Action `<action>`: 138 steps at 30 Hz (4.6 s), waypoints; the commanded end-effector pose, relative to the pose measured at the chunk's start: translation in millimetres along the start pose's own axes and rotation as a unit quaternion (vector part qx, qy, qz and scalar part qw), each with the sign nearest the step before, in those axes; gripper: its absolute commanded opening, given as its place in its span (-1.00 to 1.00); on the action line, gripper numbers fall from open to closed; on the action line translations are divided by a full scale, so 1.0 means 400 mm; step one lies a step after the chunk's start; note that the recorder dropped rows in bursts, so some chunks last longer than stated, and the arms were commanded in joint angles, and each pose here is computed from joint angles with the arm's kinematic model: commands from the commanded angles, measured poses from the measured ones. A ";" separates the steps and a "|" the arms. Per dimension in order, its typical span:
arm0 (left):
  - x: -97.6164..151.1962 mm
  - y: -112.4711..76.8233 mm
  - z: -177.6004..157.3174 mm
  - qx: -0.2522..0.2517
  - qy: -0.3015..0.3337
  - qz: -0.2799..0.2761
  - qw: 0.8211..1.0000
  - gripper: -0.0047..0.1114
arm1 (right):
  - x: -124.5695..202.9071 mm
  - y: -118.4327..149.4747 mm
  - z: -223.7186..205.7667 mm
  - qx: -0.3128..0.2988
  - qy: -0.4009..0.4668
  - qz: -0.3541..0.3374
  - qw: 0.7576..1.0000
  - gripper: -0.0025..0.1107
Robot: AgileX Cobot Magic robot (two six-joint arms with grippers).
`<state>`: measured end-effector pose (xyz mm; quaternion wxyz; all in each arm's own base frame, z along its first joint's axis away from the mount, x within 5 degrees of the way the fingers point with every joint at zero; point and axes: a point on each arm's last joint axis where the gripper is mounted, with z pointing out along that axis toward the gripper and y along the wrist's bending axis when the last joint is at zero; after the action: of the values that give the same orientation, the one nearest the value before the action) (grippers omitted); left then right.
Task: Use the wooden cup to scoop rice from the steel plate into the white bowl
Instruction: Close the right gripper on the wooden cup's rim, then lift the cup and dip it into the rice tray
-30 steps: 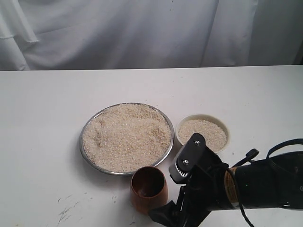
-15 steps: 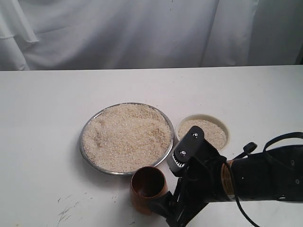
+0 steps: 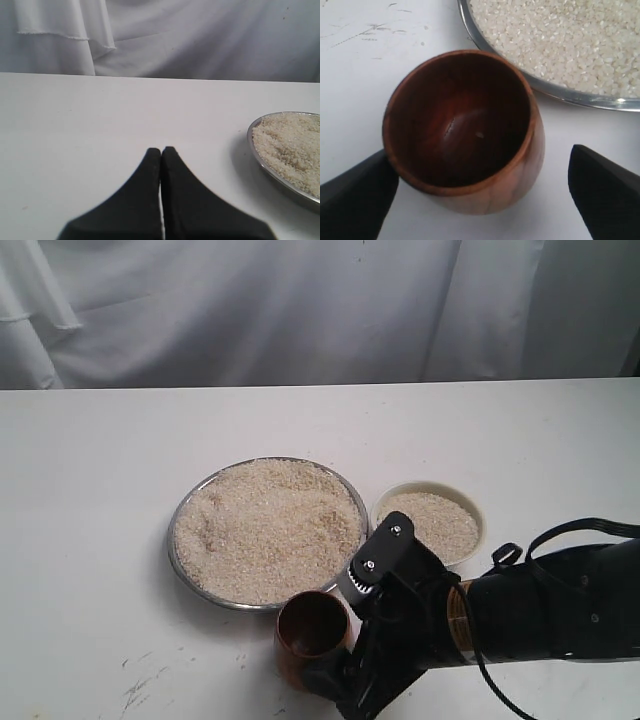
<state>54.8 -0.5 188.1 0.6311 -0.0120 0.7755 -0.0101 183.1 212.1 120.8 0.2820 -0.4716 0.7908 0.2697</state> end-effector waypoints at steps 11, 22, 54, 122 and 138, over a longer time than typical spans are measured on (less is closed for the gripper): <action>0.002 0.000 0.000 0.001 -0.003 -0.002 1.000 -0.92 | -0.025 -0.005 0.015 -0.005 -0.008 0.008 1.000 0.52; 0.002 0.000 0.000 0.001 -0.003 -0.002 1.000 -0.92 | -0.027 0.026 0.025 -0.022 -0.005 0.003 1.000 0.52; 0.002 0.000 0.000 0.001 -0.003 -0.002 1.000 -0.92 | -0.074 0.048 0.048 0.032 0.018 -0.030 0.999 0.52; 0.002 0.000 0.000 0.001 -0.003 -0.002 1.000 -0.92 | -0.239 -0.135 0.047 0.153 -0.030 -0.078 0.985 -0.96; 0.002 0.000 0.000 0.001 -0.003 -0.002 1.000 -0.92 | -0.223 -0.157 0.038 0.201 0.008 -0.060 0.978 0.28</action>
<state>54.8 -0.5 188.1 0.6311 -0.0120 0.7755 -0.0101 273.1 255.9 160.4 0.3832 -0.4764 0.7840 0.1077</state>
